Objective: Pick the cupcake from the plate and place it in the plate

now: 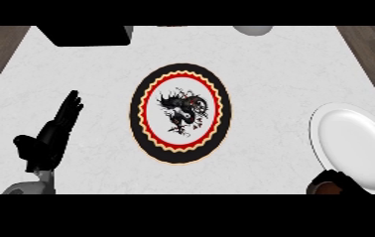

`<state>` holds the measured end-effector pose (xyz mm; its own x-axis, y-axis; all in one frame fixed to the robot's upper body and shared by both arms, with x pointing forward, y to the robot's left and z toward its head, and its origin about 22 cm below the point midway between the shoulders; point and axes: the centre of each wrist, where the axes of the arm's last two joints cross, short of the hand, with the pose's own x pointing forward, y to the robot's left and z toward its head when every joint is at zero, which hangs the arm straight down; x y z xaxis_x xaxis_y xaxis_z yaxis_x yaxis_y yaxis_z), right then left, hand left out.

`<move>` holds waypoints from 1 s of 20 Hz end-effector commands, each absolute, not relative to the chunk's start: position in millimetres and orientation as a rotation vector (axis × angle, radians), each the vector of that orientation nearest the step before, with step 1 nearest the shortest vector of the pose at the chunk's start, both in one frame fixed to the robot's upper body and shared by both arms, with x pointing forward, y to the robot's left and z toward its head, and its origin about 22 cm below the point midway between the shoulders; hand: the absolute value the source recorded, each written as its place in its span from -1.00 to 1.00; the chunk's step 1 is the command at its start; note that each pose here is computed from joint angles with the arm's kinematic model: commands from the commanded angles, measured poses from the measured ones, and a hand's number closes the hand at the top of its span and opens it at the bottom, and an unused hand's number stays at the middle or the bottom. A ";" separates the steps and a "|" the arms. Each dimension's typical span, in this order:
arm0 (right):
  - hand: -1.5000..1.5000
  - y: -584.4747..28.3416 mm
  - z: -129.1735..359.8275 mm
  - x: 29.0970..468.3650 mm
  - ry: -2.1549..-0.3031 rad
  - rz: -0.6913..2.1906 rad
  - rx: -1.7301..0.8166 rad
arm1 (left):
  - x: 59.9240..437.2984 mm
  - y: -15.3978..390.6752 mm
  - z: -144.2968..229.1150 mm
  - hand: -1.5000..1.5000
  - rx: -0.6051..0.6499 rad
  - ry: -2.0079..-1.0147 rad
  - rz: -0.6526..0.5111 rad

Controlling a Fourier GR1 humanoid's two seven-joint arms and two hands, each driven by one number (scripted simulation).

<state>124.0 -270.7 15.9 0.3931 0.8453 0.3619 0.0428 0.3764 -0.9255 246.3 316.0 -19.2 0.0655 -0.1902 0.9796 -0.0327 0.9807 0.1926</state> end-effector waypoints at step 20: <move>1.00 -136.2 147.7 100.8 -1.494 0.485 -1.276 | 259.4 288.4 -21.9 0.00 0.148 -1.527 -0.143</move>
<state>90.1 -157.7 135.9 0.1622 0.8862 0.4340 0.4116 0.3390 -0.8460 250.9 299.6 -17.2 0.0471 -0.1878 0.9811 -0.0023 0.9821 0.1881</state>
